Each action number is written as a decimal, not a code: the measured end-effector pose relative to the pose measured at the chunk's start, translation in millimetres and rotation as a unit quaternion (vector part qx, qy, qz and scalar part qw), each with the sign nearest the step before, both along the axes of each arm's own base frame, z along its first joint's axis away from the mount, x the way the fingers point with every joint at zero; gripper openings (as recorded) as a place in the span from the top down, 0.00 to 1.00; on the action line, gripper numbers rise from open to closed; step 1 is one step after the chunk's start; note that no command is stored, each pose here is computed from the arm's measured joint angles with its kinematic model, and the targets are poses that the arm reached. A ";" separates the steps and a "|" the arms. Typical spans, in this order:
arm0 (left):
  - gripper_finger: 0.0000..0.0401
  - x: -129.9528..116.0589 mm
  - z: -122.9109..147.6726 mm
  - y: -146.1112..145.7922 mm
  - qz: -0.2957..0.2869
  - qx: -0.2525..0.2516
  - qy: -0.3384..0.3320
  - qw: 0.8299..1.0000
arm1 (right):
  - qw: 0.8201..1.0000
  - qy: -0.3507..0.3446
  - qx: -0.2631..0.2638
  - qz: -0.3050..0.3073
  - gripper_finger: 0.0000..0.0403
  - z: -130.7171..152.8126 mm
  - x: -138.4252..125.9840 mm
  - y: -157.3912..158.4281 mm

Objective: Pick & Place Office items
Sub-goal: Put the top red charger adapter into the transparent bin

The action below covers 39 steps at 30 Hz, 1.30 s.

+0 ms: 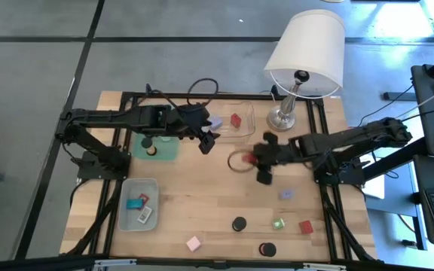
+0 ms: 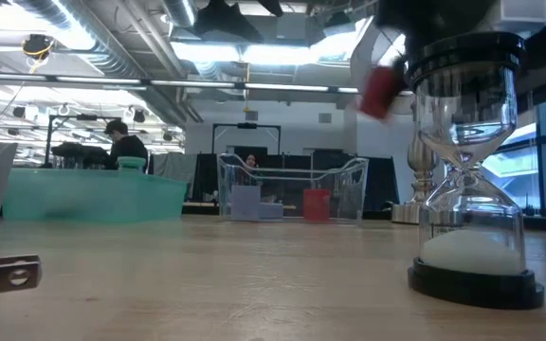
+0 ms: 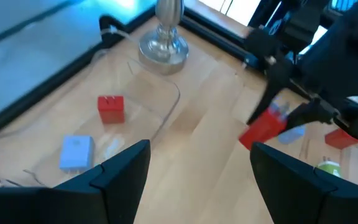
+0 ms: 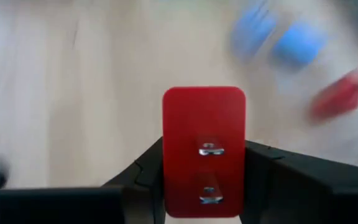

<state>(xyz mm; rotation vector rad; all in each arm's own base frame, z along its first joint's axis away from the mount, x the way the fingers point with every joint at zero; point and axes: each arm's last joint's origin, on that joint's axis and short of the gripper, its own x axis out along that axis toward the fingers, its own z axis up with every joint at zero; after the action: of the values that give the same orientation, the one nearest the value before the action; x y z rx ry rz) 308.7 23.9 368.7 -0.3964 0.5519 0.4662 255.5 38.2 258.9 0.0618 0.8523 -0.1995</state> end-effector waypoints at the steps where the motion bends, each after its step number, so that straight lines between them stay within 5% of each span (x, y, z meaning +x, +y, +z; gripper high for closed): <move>1: 0.32 -3.1 3.1 1.5 -0.001 0.005 -0.003 1.000 | 1.000 -0.023 -0.010 -0.013 0.71 10.5 4.5 -4.8; 9: 0.32 -36.1 28.6 9.0 0.017 0.067 -0.015 0.997 | 0.967 -0.202 0.029 -0.155 0.69 43.1 33.2 -48.9; 24: 0.32 -81.3 43.0 10.5 0.052 0.138 0.033 0.988 | 0.922 -0.130 0.100 -0.351 0.68 -36.6 70.8 -118.9; 39: 0.32 -87.1 37.8 11.5 0.065 0.163 0.082 0.981 | 0.894 -0.106 0.154 -0.406 0.68 -63.0 73.4 -143.1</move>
<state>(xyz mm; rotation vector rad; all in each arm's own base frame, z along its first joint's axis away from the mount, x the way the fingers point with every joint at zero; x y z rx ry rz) 221.6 35.4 406.5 -0.0804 0.5993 0.7070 328.9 -104.8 196.0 0.7358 0.5887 -0.8285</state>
